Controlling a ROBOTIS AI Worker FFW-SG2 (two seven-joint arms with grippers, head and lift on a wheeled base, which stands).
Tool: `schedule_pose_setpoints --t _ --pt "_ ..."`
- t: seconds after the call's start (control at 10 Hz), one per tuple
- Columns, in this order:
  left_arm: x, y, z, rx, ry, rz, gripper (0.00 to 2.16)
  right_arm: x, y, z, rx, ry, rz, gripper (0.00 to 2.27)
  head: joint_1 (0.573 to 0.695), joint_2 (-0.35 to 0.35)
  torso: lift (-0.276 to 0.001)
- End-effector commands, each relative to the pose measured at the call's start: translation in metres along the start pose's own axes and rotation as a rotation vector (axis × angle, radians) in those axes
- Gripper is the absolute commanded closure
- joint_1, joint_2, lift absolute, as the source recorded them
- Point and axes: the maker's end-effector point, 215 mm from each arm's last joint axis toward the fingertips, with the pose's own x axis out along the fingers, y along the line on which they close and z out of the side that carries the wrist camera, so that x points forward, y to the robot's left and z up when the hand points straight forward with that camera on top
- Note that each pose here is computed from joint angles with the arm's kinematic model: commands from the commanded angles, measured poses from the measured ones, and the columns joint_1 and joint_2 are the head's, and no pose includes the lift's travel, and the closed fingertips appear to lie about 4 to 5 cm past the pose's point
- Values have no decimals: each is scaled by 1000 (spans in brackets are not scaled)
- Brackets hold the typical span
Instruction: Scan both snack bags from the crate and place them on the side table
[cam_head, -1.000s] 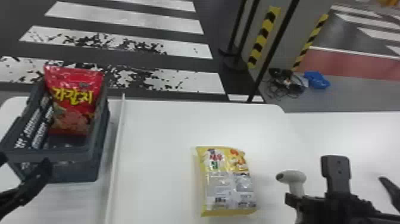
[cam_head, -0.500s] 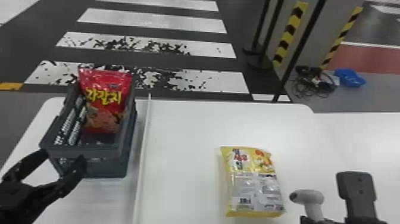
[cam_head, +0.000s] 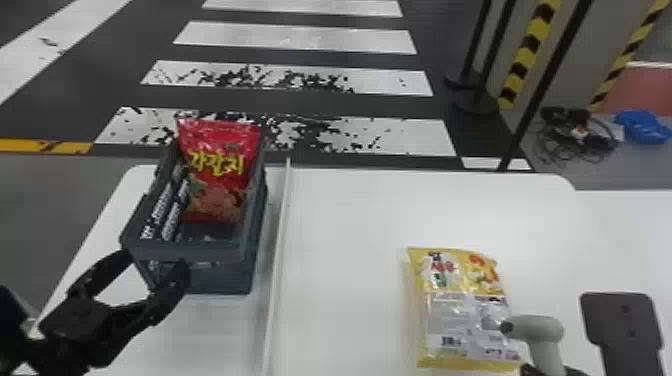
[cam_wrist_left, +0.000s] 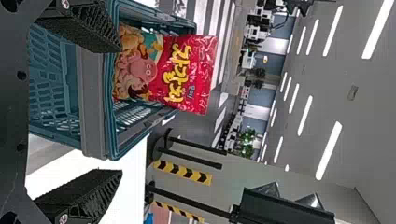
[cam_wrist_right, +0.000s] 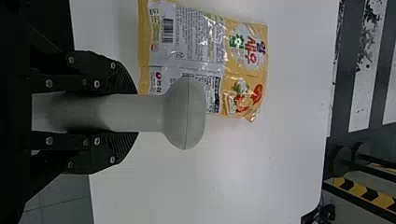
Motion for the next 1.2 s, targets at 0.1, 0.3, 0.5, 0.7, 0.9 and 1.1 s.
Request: schedule_pose_setpoints --t 0.1,0.3,0.5,0.7,0.9,1.1 --pt "1 0 -2 -5 -6 0 73 -18 21 -1 -28 -18 23 2260 695 -5 -95" --pt "2 -2 -3 -8 -6 -4 73 -26 30 1 -38 -32 28 2260 695 18 -95" --pt "2 -2 -3 -8 -6 -4 73 -31 54 -10 -64 -16 63 2260 695 37 -95" --pt "2 -3 -3 -10 -6 -5 73 -34 74 -25 -92 12 86 2260 695 79 -95" --pt "4 -8 -3 -12 -9 -11 73 -31 88 -32 -111 30 107 2260 695 109 -95" --pt "5 -9 -3 -11 -8 -16 73 -20 94 -38 -132 52 103 2260 695 125 -95"
